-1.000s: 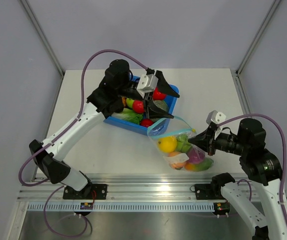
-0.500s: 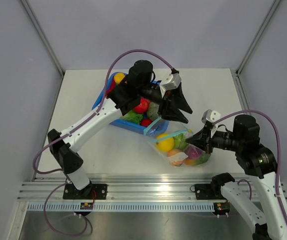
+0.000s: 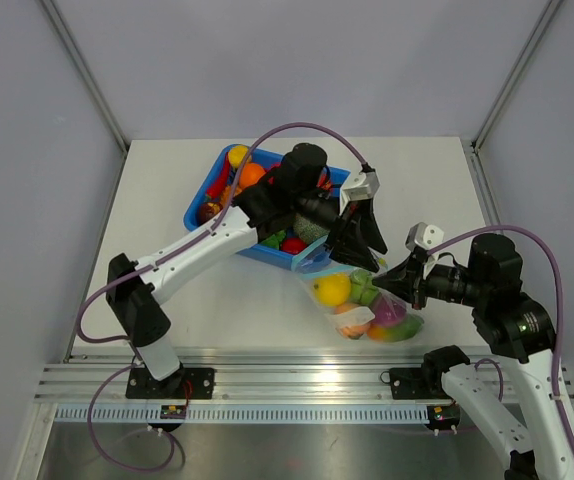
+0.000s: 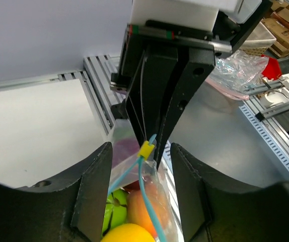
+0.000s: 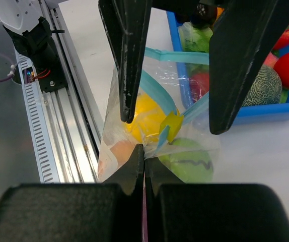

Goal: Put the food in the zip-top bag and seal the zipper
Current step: Zip the zipper food storage bag at the center of the board.

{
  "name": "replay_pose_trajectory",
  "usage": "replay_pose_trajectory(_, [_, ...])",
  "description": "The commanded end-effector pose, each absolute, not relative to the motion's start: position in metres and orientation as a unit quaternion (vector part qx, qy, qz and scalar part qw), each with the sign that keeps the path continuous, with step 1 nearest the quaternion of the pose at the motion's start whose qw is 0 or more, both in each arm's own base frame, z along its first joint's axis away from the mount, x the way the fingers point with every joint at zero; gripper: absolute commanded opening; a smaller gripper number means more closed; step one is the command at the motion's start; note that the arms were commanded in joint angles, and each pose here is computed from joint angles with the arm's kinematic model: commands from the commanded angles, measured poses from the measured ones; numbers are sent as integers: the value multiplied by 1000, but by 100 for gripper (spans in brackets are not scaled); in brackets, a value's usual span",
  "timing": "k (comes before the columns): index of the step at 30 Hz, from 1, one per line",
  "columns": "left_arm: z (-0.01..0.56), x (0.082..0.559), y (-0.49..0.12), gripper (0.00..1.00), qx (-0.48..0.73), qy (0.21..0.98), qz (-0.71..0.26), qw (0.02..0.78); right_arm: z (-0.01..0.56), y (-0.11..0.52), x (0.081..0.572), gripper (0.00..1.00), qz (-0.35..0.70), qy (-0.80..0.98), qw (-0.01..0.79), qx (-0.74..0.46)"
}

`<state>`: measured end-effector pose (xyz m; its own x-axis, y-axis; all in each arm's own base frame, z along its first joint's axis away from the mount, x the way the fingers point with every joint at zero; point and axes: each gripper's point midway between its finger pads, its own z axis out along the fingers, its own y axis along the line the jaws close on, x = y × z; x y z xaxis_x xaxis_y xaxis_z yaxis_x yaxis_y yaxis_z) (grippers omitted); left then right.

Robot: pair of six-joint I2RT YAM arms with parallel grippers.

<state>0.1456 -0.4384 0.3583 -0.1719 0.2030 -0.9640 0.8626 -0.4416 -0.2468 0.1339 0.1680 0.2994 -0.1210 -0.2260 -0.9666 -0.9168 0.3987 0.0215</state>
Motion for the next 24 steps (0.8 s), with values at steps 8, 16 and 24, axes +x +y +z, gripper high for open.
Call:
replay_pose_trajectory(8, [369, 136, -429, 46, 596, 438, -607, 290, 315, 170, 142, 0, 331, 641, 539, -435])
replay_pose_trajectory(16, [364, 133, -435, 46, 597, 438, -611, 281, 314, 170, 143, 0, 331, 642, 539, -433])
replay_pose_trajectory(24, [363, 131, -438, 36, 599, 429, -618, 274, 312, 171, 147, 0, 330, 644, 538, -432])
